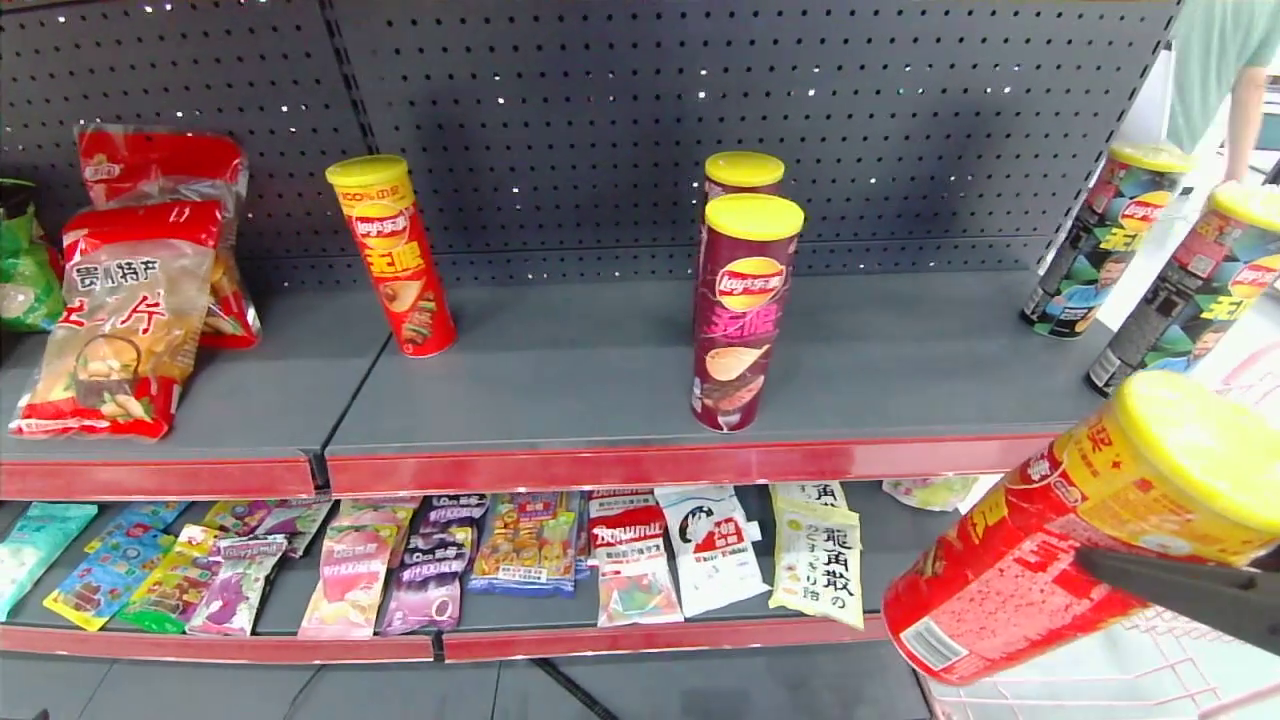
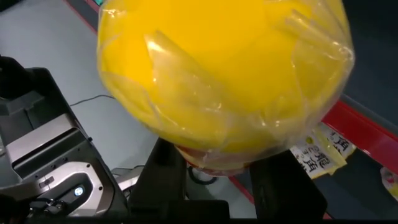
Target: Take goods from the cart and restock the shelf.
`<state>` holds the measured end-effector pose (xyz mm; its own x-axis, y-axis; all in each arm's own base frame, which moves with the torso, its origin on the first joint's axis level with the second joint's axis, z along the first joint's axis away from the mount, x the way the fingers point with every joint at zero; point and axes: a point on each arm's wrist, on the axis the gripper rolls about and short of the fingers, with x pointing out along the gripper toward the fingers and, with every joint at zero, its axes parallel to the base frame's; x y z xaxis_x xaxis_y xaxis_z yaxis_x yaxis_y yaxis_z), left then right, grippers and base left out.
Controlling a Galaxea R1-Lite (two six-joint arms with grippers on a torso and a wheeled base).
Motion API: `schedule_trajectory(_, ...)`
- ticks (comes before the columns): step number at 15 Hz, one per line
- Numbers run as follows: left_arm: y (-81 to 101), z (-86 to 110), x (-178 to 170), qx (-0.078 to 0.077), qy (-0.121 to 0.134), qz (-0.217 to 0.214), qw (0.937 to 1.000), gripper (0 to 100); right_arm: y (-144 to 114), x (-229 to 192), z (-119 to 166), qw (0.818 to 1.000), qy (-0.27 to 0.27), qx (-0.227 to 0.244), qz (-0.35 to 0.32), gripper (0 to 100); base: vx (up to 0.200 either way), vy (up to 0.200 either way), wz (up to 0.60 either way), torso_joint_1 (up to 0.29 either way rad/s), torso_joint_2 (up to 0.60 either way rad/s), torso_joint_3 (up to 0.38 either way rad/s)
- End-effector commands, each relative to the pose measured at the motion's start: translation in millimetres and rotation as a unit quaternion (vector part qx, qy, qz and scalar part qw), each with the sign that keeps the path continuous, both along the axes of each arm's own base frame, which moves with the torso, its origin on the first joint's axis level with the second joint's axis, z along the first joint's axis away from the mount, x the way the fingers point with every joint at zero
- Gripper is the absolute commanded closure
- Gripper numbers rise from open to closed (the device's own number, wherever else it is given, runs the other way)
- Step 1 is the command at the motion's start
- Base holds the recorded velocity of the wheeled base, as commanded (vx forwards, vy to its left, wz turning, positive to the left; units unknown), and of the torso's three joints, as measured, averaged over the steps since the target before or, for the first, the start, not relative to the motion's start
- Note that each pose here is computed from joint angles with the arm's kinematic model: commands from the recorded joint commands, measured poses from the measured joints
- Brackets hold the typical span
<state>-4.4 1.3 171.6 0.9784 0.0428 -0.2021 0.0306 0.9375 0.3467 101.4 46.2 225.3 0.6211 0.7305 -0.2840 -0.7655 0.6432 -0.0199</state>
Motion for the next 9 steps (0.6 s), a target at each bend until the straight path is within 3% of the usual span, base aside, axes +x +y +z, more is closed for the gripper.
schedule_trajectory(1,0.1,0.0,-0.9,0.001,-0.002,0.002,1.0000,0,-1.9,-5.5,-2.4,1.000,-0.003,0.001,-0.001,100,0.000,0.200,0.00,0.007,0.01,0.002)
schedule_trajectory(9,0.3,0.4,-1.0,0.002,-0.003,0.005,1.0000,0,-3.9,-11.3,-4.1,1.000,-0.006,0.002,-0.001,100,0.000,0.200,0.00,0.004,0.00,0.002)
